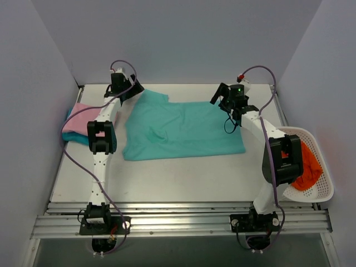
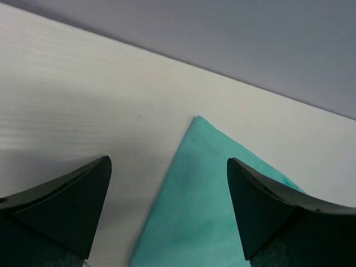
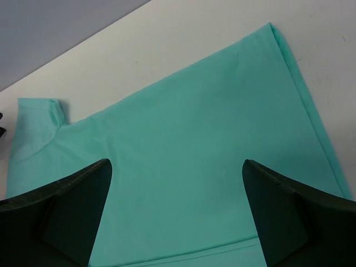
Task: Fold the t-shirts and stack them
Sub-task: Fold the tshirt
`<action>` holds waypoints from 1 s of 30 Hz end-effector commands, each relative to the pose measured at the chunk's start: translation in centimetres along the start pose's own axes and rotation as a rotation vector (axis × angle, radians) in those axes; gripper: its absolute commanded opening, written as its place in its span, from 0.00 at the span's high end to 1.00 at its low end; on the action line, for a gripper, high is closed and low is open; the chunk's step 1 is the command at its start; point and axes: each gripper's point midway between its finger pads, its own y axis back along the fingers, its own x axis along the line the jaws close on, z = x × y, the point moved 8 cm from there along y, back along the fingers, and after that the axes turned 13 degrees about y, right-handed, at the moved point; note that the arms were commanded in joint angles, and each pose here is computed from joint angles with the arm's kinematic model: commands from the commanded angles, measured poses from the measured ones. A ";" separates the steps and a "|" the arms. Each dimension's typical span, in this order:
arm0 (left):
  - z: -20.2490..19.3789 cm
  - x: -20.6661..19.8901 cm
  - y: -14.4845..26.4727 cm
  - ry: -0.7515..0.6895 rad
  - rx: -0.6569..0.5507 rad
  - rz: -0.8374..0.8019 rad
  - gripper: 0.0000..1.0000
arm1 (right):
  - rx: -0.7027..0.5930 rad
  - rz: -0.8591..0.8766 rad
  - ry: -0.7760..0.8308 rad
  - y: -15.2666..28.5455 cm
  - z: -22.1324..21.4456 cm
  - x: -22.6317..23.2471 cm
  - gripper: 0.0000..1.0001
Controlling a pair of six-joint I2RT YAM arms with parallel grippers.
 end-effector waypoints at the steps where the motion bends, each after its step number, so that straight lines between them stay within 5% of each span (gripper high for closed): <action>1: 3.1 -0.2 0.2 0.020 -0.034 -0.044 0.06 | -0.077 0.063 0.008 -0.4 1.7 0.2 0.00; 8: 2.7 1.7 -1.7 0.115 -0.040 -0.066 0.06 | -0.129 0.116 -0.024 0.4 2.8 0.2 0.00; 26: -3.2 -2.8 -3.0 0.034 0.074 -0.141 0.01 | -0.100 0.121 -0.056 -0.2 1.8 -1.2 0.00; 30: -3.2 -2.3 -3.1 0.045 0.067 -0.128 0.34 | -0.096 0.121 -0.062 -0.4 1.5 -1.5 0.00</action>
